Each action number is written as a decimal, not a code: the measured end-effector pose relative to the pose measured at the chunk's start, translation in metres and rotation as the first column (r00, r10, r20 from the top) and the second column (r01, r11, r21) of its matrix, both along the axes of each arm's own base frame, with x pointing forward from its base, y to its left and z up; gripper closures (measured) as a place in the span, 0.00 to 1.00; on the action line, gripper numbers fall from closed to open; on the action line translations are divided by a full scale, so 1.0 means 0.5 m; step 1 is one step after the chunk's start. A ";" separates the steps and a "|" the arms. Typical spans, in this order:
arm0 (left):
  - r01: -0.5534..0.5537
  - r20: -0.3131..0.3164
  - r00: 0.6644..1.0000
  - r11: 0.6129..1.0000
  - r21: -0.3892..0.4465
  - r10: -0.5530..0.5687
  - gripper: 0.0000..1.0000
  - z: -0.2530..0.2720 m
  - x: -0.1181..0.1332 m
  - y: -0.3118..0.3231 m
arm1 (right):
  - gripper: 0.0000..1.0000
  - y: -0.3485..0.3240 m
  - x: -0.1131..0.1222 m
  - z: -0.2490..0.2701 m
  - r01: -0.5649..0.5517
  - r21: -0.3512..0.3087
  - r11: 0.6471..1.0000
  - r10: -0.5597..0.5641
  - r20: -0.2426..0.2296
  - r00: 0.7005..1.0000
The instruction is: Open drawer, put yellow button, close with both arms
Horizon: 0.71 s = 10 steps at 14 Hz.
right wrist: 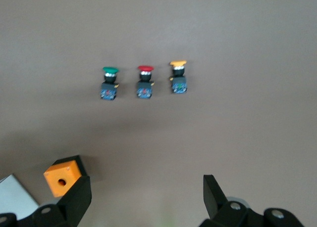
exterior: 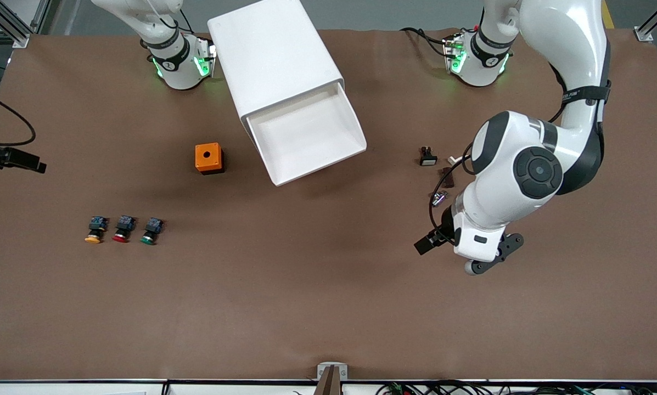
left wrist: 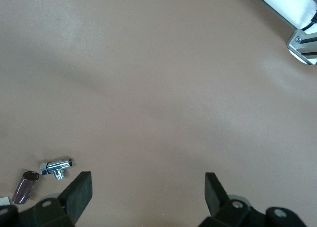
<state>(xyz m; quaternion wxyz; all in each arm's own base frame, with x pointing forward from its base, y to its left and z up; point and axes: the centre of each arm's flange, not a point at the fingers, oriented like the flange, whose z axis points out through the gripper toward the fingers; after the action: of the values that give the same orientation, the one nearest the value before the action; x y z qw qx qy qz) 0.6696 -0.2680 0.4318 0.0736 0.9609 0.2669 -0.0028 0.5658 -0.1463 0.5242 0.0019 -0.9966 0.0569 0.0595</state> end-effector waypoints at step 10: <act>0.000 -0.002 1.000 1.000 0.001 0.000 0.00 -0.002 0.000 0.000 | 0.00 -0.074 -0.035 -0.352 0.010 -0.062 0.998 0.002 0.199 0.980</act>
<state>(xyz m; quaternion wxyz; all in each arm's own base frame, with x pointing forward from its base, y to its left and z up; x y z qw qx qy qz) 0.6694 -0.2678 0.4307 0.0729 0.9609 0.2670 -0.0038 0.5483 -0.1831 0.3481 -0.0233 -0.9970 0.0601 -0.0424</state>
